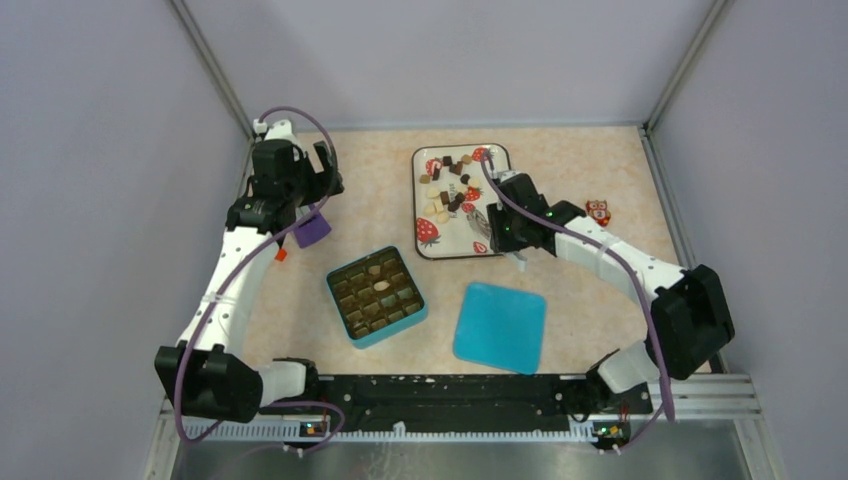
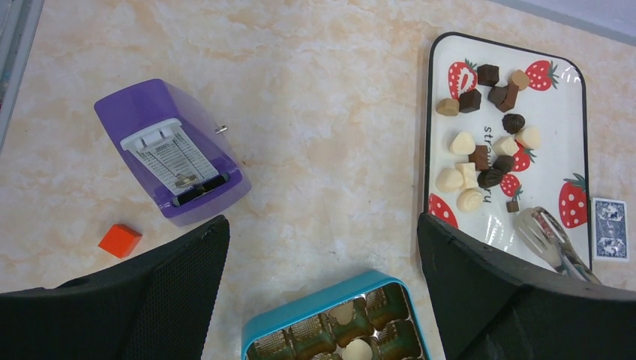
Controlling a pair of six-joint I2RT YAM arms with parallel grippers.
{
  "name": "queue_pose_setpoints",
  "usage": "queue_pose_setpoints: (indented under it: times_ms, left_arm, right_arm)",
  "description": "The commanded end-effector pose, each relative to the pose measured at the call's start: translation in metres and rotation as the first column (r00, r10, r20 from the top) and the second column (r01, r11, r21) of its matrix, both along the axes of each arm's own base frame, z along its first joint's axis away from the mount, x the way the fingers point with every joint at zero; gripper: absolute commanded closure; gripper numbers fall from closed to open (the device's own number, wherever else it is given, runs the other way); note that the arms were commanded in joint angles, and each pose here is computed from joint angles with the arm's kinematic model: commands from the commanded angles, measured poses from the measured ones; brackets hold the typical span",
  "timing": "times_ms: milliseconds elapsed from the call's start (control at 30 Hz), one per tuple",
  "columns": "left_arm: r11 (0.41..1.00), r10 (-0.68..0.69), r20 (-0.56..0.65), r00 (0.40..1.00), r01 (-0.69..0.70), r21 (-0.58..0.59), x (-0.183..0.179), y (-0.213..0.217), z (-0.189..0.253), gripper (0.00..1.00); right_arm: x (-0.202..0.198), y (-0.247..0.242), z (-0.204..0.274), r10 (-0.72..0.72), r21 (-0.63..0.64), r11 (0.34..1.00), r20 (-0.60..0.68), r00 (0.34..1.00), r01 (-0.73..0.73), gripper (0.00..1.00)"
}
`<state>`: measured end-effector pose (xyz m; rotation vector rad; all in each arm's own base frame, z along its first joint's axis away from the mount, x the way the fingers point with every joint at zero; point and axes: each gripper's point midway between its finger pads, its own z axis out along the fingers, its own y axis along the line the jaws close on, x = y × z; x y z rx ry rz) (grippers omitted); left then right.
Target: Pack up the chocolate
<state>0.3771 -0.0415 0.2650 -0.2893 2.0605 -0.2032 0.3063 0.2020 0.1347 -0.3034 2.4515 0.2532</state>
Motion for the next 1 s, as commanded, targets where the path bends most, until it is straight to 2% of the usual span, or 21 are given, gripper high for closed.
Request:
queue_pose_setpoints:
  times_ms: [0,567,967]
  left_arm:
    - [1.0,0.01,0.044,0.999,-0.01,-0.013,-0.003,0.002,0.012,0.01]
    - [1.0,0.015,0.041,0.999,-0.014,-0.015,-0.001,0.002,0.011,0.01]
    - [1.0,0.013,0.042,0.999,-0.013,-0.015,-0.001,0.002,0.01,0.01]
  right_arm:
    - [0.005,-0.001,-0.007,-0.027,0.006,1.0,-0.012,1.0,0.027,0.67]
    - [0.024,0.008,-0.025,0.001,-0.028,1.0,-0.009,1.0,-0.001,0.65]
    - [0.021,0.009,-0.027,0.031,-0.046,0.998,-0.019,0.999,-0.032,0.71]
